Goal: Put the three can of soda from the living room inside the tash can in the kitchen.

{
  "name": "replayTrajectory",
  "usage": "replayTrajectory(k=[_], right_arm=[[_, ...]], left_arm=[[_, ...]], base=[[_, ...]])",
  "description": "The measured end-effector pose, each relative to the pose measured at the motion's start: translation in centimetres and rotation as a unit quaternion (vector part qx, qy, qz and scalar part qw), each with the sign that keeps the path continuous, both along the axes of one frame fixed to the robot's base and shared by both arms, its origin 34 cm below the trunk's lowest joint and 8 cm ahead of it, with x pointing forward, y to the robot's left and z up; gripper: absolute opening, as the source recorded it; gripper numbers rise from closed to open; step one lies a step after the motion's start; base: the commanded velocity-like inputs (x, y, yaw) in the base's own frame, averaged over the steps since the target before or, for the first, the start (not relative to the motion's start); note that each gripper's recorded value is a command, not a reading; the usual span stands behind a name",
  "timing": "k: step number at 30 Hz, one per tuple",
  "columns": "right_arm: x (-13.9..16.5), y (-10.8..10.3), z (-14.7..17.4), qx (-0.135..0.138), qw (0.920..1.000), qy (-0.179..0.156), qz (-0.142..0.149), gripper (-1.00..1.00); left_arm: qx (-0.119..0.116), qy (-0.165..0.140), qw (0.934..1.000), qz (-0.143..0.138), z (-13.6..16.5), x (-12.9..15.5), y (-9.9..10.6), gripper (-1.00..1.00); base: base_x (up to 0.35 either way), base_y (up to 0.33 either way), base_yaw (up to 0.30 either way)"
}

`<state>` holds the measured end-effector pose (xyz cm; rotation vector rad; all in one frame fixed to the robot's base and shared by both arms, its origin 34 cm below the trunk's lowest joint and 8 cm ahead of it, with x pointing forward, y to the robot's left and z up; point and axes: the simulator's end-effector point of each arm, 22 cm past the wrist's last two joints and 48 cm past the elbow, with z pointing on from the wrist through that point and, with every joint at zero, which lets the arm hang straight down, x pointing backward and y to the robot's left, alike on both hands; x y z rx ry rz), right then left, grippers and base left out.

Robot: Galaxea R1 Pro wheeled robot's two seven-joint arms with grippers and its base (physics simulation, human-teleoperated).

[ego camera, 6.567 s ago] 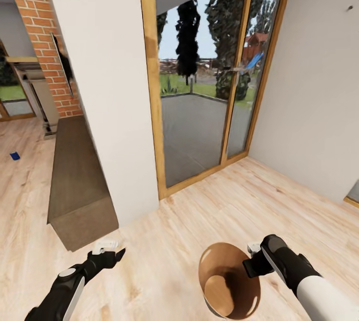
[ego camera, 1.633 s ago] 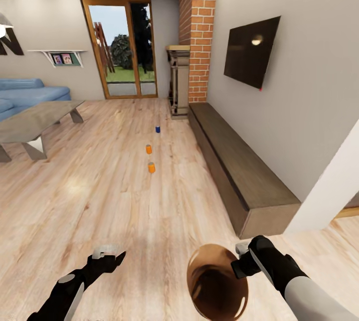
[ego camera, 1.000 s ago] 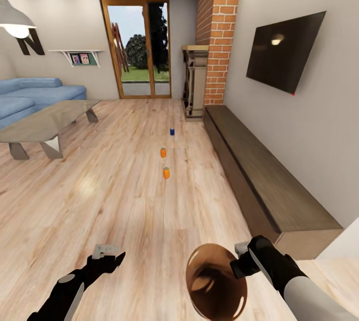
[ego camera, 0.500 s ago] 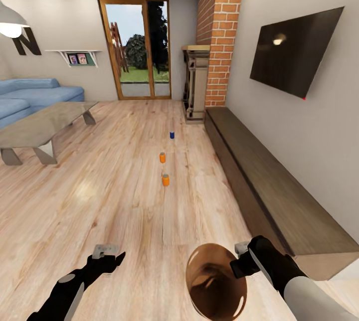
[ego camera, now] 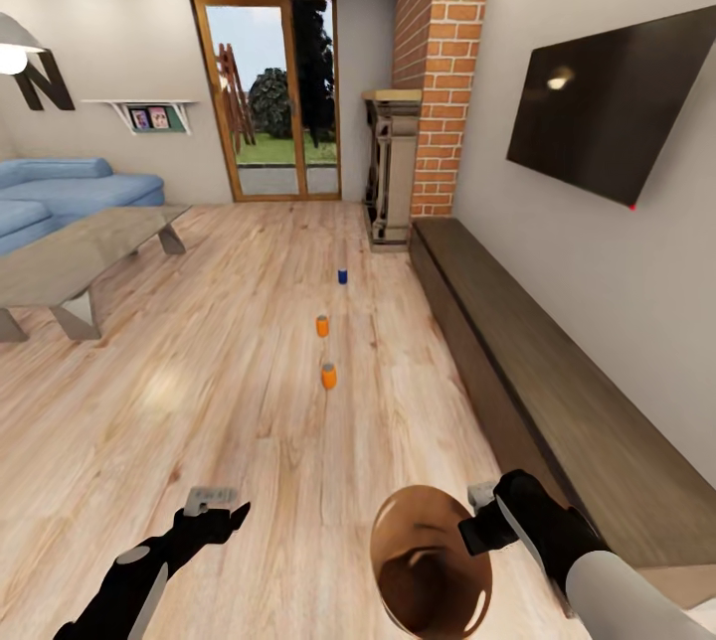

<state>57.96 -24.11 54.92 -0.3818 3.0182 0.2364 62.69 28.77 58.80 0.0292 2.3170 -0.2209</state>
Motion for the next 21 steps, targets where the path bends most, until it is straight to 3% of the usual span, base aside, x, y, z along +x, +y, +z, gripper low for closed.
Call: replayTrajectory(k=[21], right_arm=[[-0.05,-0.02,-0.04,-0.001,1.0000,0.001,0.000,-1.00]], left_arm=[[0.000,0.000,1.0000,0.000,-0.03,-0.03,-0.01,1.00]], base=[[0.329,0.000,0.000]])
